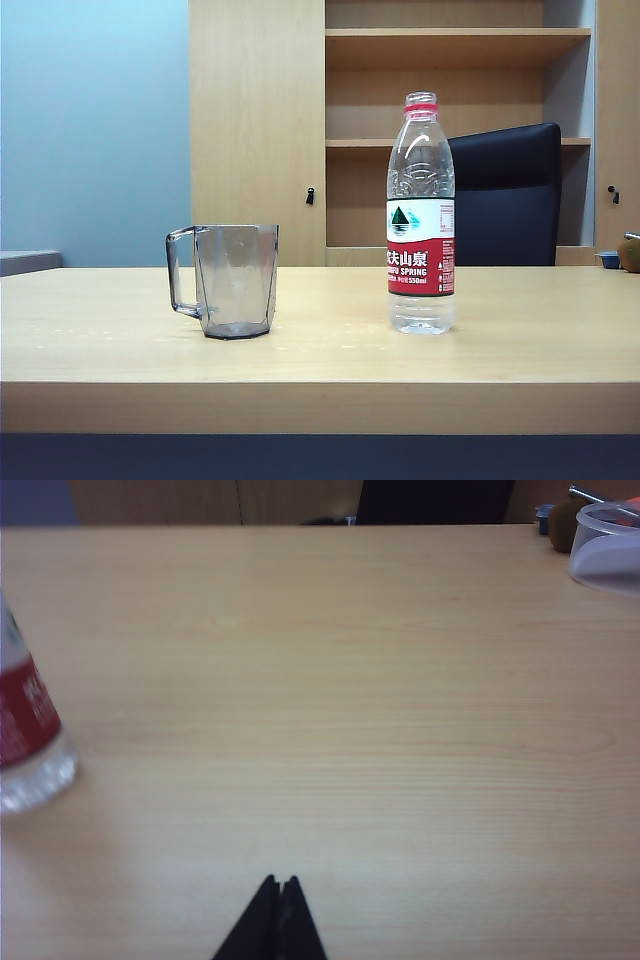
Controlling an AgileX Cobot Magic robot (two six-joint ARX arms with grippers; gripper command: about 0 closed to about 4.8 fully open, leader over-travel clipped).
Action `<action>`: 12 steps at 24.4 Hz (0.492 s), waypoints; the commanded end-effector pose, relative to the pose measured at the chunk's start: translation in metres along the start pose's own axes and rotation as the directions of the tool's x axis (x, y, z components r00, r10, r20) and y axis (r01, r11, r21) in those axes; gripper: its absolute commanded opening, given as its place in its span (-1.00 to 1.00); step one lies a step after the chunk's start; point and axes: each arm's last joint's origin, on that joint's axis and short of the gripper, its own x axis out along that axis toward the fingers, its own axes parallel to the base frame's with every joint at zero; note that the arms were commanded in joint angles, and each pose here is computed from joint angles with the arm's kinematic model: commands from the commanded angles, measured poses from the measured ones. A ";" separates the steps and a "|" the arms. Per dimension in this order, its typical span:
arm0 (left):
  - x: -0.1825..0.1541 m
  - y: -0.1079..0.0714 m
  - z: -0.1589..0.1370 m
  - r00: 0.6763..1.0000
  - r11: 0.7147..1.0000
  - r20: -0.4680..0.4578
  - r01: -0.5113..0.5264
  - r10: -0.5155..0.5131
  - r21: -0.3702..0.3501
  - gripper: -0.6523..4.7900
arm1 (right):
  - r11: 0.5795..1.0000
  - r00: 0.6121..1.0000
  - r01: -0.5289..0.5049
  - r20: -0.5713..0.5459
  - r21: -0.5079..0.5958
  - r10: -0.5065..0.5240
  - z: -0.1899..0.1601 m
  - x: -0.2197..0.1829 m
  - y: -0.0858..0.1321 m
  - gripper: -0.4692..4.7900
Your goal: Pick up the mineral water bottle on the table and pour water into the mug until it's half full.
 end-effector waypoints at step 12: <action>-0.012 -0.009 0.034 0.973 0.956 0.124 0.219 -0.197 -0.196 -0.78 | 0.977 0.993 -0.083 0.102 0.198 0.064 0.062 -0.029 0.005 -0.84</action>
